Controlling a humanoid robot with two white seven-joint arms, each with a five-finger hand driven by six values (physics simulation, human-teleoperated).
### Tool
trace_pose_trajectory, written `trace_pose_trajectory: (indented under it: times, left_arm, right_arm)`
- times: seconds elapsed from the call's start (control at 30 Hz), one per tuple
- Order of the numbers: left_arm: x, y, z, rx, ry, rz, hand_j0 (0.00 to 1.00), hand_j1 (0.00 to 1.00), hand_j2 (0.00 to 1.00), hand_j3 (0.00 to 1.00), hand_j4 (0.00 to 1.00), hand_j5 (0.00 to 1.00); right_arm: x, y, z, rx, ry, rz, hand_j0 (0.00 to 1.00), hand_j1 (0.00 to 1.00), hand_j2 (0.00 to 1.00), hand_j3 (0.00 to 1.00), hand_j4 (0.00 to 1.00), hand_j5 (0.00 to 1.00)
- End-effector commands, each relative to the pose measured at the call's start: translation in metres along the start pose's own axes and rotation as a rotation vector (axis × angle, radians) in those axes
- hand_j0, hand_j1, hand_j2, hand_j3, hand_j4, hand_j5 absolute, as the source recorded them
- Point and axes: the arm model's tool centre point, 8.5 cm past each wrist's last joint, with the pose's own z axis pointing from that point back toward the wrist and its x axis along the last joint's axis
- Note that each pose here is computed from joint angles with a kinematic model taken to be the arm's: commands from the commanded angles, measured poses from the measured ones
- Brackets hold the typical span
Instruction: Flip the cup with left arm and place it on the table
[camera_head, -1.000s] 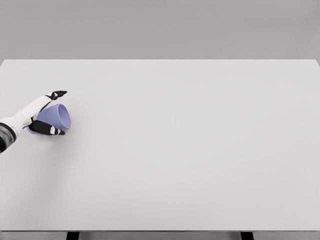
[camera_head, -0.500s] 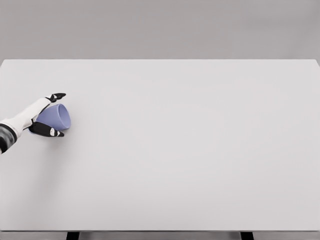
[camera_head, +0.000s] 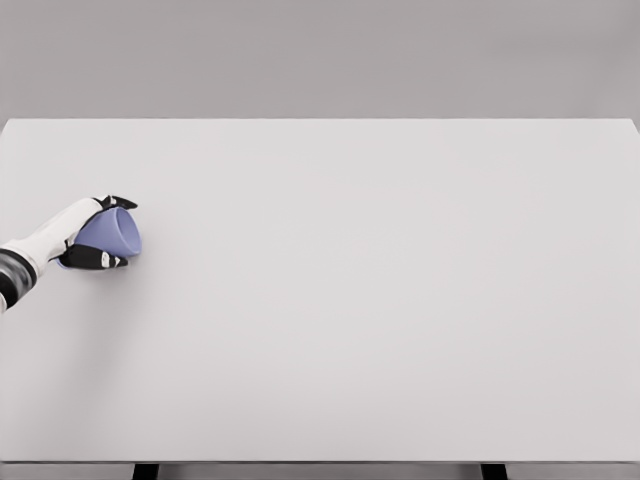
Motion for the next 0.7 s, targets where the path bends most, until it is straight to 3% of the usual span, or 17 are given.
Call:
trace_pose_trajectory:
  times: [0.0,0.33,0.57,0.6,0.67]
  left_arm:
    - [-0.001,-0.003,0.0,-0.017,0.015,0.014,0.7,0.7,0.7,0.7,0.7,0.7]
    - [0.005,0.011,0.001,0.03,-0.012,0.034,0.72,0.72,0.72,0.72,0.72,0.72]
    - [0.02,0.015,-0.005,0.071,-0.065,0.137,0.74,0.74,0.74,0.74,0.74,0.74]
    - [0.021,0.016,-0.005,0.065,-0.077,0.18,0.74,0.74,0.74,0.74,0.74,0.74]
    - [0.018,0.024,-0.002,0.085,-0.077,0.211,0.74,0.74,0.74,0.74,0.74,0.74]
  right_arm:
    - [0.0,0.0,0.0,0.0,0.0,0.0,1.0,1.0,1.0,1.0,1.0,1.0]
    - [0.0,0.0,0.0,0.0,0.0,0.0,1.0,1.0,1.0,1.0,1.0,1.0]
    - [0.0,0.0,0.0,0.0,0.0,0.0,1.0,1.0,1.0,1.0,1.0,1.0]
    - [0.0,0.0,0.0,0.0,0.0,0.0,1.0,1.0,1.0,1.0,1.0,1.0]
    - [0.0,0.0,0.0,0.0,0.0,0.0,1.0,1.0,1.0,1.0,1.0,1.0]
